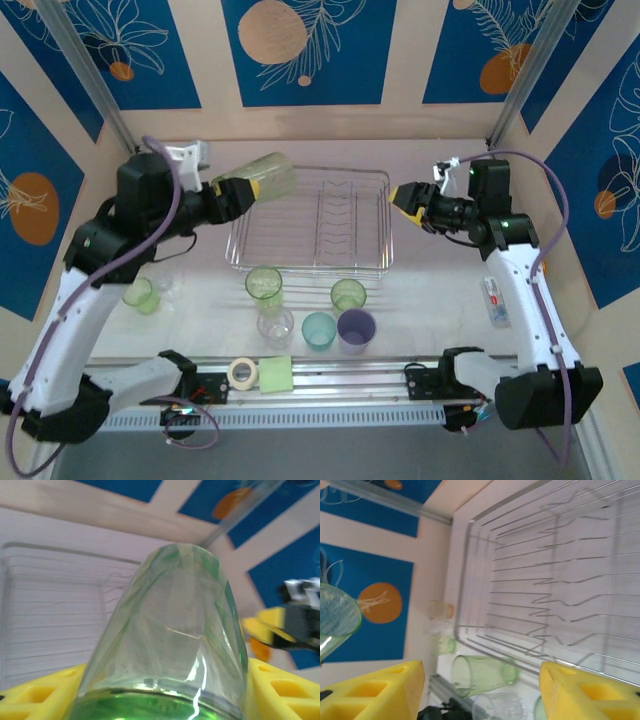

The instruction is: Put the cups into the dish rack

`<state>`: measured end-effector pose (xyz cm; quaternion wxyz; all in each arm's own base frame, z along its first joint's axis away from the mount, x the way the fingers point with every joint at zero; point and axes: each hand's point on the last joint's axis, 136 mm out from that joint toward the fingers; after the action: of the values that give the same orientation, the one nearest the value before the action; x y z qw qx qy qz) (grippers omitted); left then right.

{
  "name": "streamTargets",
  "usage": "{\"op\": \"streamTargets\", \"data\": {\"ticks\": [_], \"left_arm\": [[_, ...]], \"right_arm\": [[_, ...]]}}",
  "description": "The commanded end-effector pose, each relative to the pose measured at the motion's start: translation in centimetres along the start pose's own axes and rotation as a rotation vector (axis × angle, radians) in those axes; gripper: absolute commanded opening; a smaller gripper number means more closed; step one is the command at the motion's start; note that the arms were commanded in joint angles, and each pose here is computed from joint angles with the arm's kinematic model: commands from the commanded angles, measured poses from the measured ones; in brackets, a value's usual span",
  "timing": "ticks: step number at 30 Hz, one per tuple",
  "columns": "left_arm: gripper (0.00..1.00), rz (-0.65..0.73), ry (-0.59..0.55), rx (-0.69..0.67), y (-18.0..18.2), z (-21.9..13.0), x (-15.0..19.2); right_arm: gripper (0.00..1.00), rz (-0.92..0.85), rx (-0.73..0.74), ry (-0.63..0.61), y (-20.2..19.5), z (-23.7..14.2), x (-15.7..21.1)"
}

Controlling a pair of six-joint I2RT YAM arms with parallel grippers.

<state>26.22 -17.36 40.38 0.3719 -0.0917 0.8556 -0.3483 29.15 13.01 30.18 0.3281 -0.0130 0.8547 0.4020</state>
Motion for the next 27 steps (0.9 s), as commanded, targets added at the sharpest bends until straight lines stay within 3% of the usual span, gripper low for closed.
{"op": "streamTargets", "data": {"ticks": [1, 9, 15, 20, 27], "left_arm": [[0.0, 0.088, 0.141, -0.337, 5.6, 2.5, 1.6], [0.0, 0.236, 0.245, -0.549, 6.8, 11.8, -1.2], [0.0, 0.335, 0.306, -0.694, 9.0, 17.8, -1.8], [0.0, 0.367, 0.336, -0.769, 11.3, 20.9, -1.2], [0.0, 0.314, 0.388, -0.75, 13.2, 24.1, -1.0]], "right_arm": [[0.65, 0.018, 0.145, 0.049, -3.6, -0.4, 2.2], [0.68, 0.038, 0.284, 0.163, -8.0, 0.4, 3.9], [0.68, 0.022, 0.312, 0.195, -8.8, 0.8, 5.4], [0.68, 0.007, 0.346, 0.23, -9.6, 1.1, 6.4], [0.69, -0.037, 0.363, 0.261, -9.5, 1.9, 7.0]]}}
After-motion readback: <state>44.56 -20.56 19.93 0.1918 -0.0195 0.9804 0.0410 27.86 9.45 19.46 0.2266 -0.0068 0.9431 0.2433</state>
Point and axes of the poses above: each hand's point on the last joint's axis, 136 mm out from that joint toward the fingers, its own z axis out along the fingers, its own y axis along the line the jaws close on, x = y × z, and after that the axes turned 14 degrees about -z, right-handed
